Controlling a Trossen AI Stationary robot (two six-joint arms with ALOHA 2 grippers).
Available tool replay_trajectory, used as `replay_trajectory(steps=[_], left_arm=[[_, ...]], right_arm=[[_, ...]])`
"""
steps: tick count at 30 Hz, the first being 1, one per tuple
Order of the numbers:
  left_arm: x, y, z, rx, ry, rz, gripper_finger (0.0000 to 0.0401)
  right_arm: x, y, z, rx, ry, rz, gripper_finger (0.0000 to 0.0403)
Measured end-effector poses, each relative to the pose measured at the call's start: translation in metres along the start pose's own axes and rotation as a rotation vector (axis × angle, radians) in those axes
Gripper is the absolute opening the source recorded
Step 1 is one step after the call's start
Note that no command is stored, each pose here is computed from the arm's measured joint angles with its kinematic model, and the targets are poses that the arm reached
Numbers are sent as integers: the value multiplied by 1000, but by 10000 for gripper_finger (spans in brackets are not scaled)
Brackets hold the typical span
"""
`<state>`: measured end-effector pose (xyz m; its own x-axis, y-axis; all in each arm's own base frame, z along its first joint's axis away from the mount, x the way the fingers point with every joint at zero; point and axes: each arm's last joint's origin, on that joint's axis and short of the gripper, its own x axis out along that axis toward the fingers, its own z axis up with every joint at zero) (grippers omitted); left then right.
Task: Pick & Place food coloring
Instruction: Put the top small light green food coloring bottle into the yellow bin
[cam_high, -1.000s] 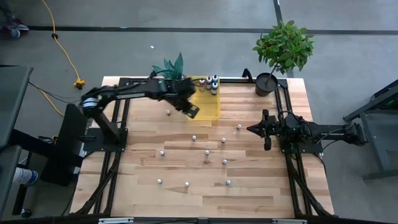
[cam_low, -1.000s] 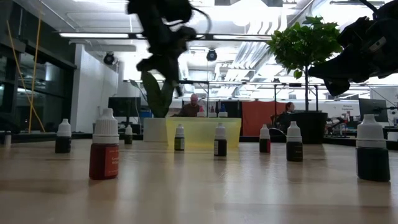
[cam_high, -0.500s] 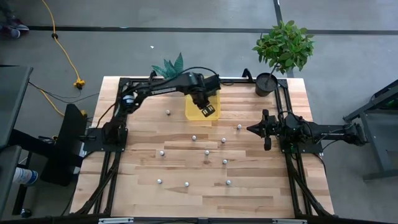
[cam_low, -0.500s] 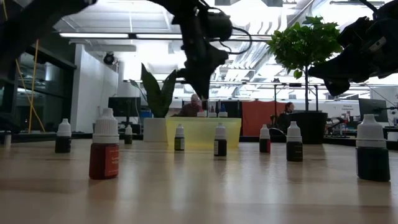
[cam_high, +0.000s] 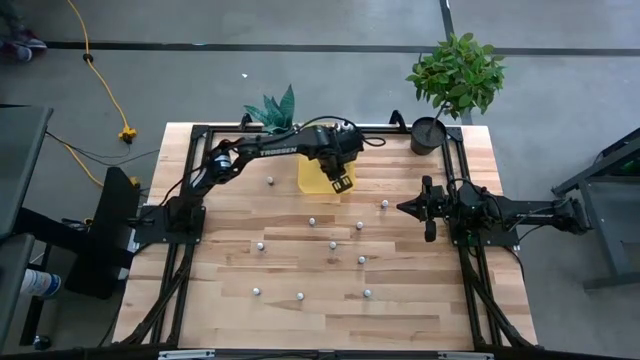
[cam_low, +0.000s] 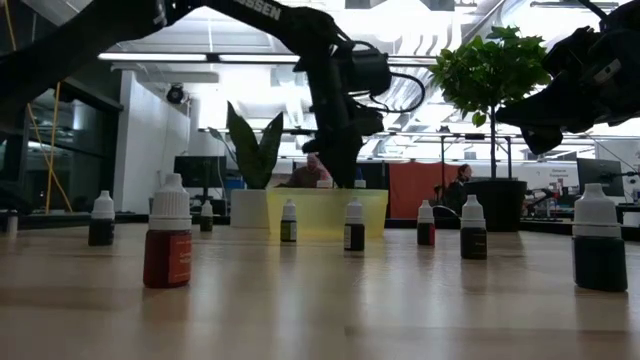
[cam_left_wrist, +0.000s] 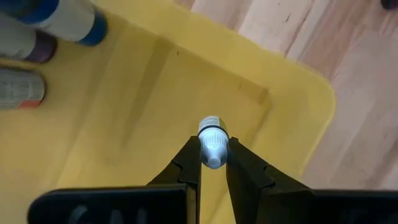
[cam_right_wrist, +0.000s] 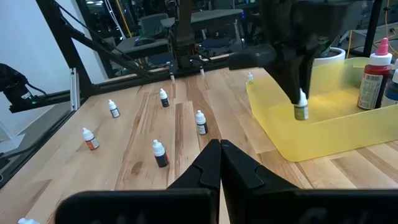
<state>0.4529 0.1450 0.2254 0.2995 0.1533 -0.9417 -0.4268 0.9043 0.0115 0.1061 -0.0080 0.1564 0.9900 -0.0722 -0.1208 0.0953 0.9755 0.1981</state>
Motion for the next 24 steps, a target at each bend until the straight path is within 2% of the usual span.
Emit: replay_trajectory(steps=[10,24], left_arm=[[23,-8,1,52,3,-24,39],[30,-9,1,57,9,-29,39]], right_arm=[[0,0,0,0,1,-1,0],[0,0,0,0,1,-1,0]])
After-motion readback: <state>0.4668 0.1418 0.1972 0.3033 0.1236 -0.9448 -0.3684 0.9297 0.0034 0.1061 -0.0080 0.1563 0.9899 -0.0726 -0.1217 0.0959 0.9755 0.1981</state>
